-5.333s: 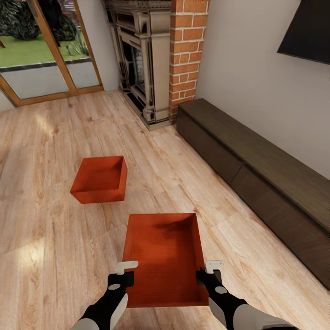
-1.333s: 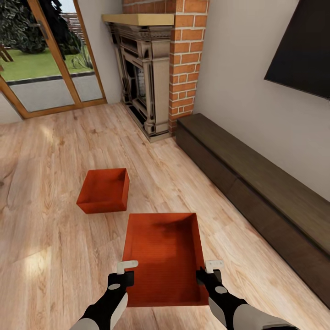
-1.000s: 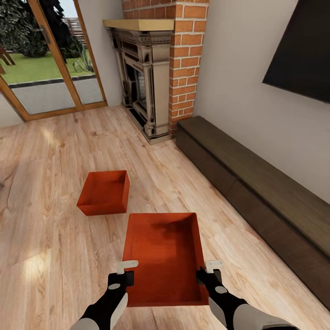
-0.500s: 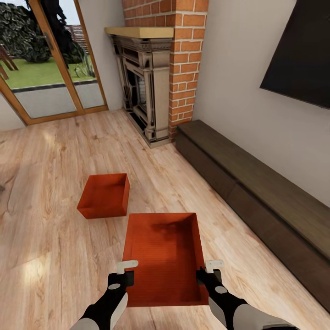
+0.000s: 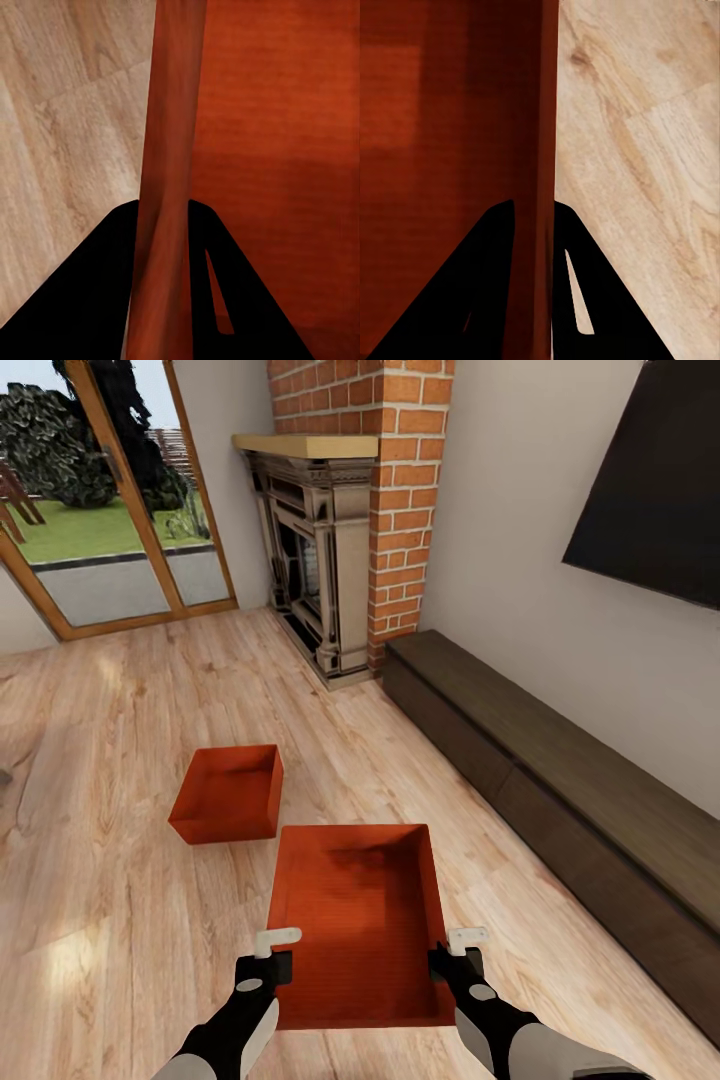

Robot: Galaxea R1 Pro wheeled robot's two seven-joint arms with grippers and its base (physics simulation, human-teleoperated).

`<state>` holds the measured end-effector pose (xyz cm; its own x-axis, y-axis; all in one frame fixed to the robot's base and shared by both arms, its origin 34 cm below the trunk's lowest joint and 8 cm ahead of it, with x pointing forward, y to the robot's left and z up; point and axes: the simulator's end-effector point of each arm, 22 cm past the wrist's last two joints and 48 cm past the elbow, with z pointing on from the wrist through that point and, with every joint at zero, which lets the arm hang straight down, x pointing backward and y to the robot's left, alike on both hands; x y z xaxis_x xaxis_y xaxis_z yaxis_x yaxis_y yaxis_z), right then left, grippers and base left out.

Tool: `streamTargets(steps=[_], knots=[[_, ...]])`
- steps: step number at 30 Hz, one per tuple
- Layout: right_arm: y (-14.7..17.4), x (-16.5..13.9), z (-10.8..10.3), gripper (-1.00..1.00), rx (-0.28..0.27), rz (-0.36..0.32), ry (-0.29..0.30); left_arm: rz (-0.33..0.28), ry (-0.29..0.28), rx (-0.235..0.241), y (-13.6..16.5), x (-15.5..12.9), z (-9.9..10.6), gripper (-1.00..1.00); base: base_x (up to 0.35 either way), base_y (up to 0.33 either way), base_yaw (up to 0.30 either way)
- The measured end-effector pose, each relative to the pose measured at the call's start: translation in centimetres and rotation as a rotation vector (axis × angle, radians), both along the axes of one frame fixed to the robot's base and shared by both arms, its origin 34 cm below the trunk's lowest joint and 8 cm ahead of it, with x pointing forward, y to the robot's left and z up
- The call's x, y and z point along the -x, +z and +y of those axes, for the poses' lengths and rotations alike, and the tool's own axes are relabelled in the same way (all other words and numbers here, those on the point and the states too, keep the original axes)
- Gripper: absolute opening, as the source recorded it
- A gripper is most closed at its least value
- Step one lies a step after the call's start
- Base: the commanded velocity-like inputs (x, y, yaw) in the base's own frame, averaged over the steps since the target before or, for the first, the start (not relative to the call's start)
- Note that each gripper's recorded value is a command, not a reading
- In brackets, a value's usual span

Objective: Move the two storage containers from the living room to the garage. In the garage, place one container on the floor and stack the other container on top of it (either order is fine).

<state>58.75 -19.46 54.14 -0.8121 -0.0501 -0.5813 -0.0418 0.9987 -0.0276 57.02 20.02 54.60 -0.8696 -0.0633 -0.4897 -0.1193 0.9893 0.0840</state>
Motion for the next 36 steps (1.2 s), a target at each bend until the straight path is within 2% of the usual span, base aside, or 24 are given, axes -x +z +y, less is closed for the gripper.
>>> streamTargets(steps=[36], knots=[[2.7, -1.9, 0.0, -1.0, 0.0, -0.058, 0.001, -0.058, 0.0, 0.0, 2.5, -1.9, 0.0, -1.0, 0.0, 0.0, 0.0]])
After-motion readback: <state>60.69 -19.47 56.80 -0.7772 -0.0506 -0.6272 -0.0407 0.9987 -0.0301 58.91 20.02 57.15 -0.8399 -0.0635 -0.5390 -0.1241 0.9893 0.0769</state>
